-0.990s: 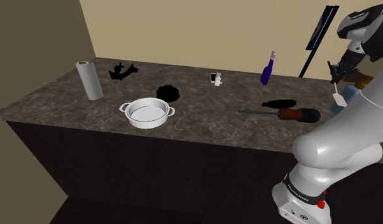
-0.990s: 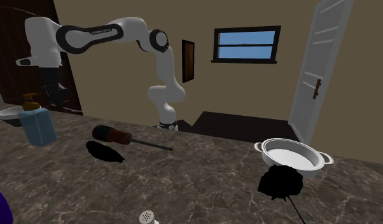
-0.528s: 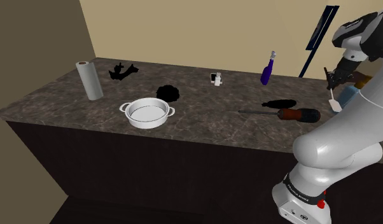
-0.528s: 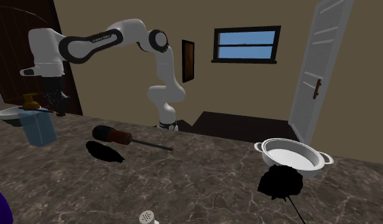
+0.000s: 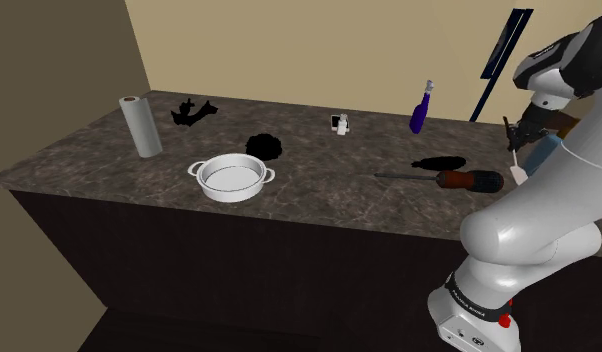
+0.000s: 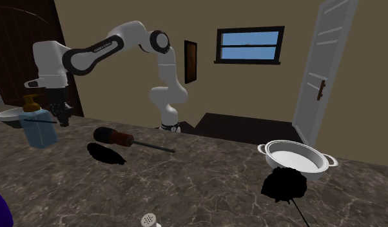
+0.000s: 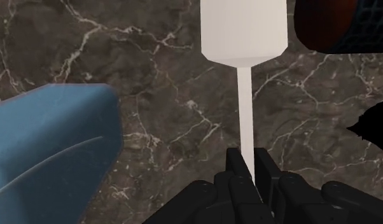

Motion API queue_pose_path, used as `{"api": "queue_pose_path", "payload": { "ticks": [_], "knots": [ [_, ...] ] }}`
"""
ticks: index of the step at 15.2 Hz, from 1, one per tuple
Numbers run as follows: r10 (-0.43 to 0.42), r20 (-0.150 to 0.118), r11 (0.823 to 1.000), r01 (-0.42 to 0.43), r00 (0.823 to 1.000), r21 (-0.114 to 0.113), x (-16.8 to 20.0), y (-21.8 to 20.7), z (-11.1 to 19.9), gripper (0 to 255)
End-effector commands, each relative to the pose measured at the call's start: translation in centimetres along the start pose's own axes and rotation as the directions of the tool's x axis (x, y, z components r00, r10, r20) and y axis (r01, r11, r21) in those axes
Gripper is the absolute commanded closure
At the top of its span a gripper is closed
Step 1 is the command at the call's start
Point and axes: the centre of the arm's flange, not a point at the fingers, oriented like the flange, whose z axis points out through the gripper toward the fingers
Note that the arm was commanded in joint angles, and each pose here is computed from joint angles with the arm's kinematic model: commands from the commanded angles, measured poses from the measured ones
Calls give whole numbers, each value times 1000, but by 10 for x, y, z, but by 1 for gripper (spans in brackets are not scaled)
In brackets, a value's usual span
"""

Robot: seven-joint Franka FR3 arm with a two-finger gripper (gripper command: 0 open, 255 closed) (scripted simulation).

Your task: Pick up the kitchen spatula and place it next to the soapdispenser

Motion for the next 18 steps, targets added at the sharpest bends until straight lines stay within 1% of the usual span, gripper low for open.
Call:
{"api": "queue_pose_path", "payload": {
  "ticks": [1,18],
  "knots": [
    [0,0,1000,0,1000,0,0,-1,11,255],
    [0,0,1000,0,1000,0,-6,-1,100,255]
  ]
}}
